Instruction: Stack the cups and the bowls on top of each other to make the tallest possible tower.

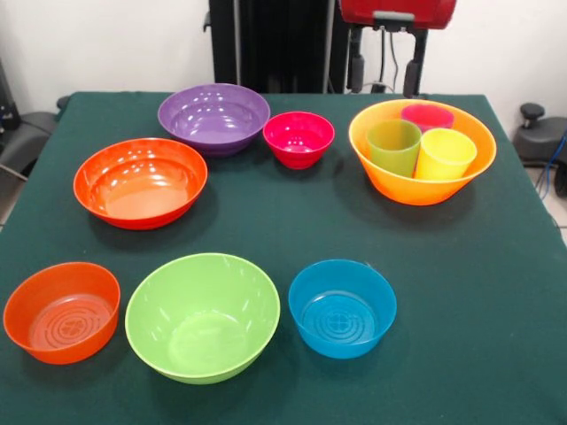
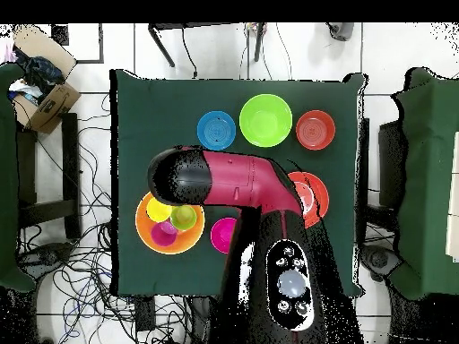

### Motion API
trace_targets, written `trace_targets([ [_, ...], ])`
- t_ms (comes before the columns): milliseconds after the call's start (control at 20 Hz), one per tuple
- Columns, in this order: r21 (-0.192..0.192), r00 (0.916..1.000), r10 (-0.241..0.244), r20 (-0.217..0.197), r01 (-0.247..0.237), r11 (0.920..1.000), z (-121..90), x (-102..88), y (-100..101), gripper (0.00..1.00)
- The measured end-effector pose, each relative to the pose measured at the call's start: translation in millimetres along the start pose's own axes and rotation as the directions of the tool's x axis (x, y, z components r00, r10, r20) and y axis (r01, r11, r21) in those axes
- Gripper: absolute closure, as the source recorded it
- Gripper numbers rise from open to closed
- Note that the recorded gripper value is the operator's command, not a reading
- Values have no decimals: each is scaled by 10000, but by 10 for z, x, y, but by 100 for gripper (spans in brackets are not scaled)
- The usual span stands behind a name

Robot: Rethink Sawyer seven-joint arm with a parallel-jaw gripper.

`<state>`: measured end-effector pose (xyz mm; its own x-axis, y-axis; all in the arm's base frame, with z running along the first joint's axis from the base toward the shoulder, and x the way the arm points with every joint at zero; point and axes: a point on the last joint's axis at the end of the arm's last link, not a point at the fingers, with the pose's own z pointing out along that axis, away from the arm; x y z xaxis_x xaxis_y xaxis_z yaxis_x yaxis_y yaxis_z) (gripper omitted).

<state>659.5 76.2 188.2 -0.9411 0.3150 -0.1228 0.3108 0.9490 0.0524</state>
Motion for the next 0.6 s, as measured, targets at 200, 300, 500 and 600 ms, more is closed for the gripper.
trace_targets([
  [200, 107, 9998, -76, -191, 78, 9999, -39, -21, -74, 0],
  [300, 183, 9996, -100, -253, 105, 9998, -53, -66, -126, 0],
  [500, 324, 9993, -41, -385, 54, 9995, -66, -285, -280, 0],
  [600, 321, 9988, 53, -480, -37, 9995, -53, -441, -360, 0],
])
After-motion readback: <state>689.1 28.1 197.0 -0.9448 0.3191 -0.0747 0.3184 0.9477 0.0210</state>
